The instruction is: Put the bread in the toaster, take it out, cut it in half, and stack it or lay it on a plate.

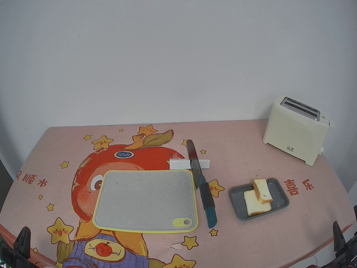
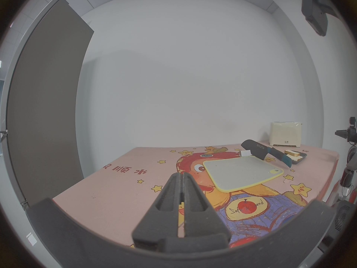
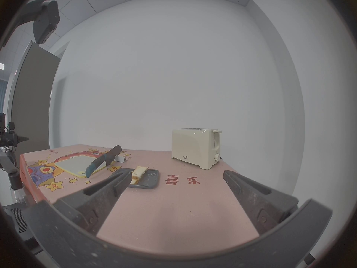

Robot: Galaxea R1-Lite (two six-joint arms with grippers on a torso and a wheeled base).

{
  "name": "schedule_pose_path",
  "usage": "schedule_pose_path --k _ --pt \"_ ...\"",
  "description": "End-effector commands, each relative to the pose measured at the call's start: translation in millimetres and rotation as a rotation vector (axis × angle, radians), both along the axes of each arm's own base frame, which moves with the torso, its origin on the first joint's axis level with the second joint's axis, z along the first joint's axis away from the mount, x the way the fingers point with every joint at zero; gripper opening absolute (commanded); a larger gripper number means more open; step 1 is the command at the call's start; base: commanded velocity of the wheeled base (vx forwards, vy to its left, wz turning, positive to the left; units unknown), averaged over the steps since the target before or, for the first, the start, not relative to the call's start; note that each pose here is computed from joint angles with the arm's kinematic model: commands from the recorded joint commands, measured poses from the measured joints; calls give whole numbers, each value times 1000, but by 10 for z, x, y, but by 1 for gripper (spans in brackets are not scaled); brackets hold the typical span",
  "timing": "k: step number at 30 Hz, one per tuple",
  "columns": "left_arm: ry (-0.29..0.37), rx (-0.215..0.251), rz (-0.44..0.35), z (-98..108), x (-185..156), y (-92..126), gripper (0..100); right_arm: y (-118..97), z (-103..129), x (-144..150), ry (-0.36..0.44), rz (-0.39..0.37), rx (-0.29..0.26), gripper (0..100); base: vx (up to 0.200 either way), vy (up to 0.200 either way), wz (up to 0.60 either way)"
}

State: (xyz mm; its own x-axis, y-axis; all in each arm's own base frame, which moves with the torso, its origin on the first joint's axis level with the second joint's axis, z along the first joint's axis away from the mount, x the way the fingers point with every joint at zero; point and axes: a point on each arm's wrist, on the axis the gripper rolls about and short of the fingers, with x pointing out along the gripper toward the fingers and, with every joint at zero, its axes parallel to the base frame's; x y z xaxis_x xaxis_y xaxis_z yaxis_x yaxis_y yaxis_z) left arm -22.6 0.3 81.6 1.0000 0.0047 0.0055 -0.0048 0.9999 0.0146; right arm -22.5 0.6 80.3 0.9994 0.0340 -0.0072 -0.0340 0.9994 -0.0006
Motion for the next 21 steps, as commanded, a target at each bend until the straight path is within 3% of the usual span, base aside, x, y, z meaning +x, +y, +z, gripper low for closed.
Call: schedule_pose_path --k 1,21 --pt "9 -21 0 -53 5 -1 0 0 -48 -2 -1 0 -1 100 0 0 0" --pt "8 -21 6 -55 4 -1 0 0 -48 -2 -1 0 1 100 0 0 0"
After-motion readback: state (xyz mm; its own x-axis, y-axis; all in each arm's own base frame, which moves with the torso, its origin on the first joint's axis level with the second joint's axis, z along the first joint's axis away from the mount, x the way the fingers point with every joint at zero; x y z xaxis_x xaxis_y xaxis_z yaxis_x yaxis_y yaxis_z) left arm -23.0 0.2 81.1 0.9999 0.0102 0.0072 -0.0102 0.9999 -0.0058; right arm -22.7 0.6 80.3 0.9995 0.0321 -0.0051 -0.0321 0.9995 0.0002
